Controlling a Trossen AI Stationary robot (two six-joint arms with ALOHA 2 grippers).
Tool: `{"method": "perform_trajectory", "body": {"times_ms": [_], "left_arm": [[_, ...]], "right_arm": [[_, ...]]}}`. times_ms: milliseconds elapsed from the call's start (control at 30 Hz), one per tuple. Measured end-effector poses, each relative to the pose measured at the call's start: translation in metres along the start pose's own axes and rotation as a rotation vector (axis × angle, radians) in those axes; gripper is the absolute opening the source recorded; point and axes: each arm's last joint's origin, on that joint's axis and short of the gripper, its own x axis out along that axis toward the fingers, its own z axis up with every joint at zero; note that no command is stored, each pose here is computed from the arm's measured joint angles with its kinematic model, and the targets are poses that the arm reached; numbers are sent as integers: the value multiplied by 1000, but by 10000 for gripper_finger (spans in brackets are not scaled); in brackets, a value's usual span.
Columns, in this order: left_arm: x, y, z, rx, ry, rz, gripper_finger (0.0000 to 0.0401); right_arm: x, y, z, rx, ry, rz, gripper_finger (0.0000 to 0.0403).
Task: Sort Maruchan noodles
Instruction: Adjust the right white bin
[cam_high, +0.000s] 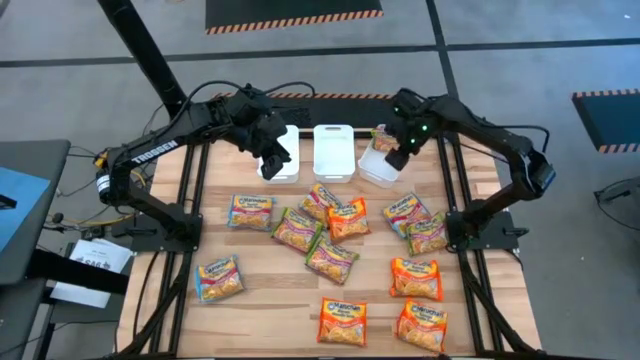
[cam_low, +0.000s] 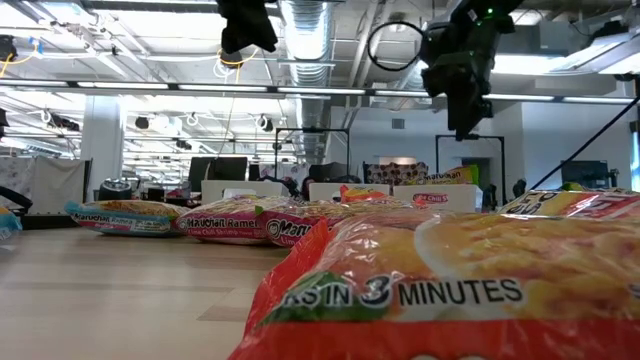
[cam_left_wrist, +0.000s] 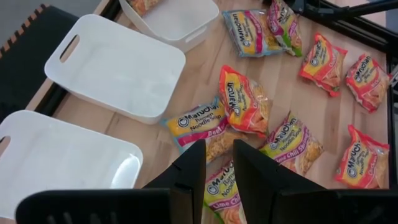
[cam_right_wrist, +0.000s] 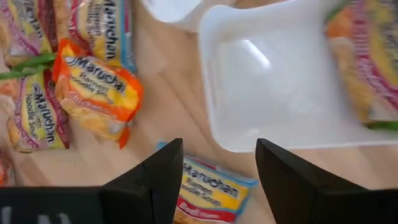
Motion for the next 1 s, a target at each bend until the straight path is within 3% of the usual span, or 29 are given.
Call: {"method": "perform_trajectory", "body": {"times_ms": [233,367,733,1000], "left_arm": [[0,0,0,9,1,2,67],[0,0,0,9,1,2,67],[0,0,0,9,4,3,67],[0,0,0,9,4,4,67]], "right_arm": [[23,27,-7,-58,45,29,223],[33,38,-5,-49,-4,45,224],[51,46,0,-13,-31,35,224],[78,48,2,-3,68,19,224]]}}
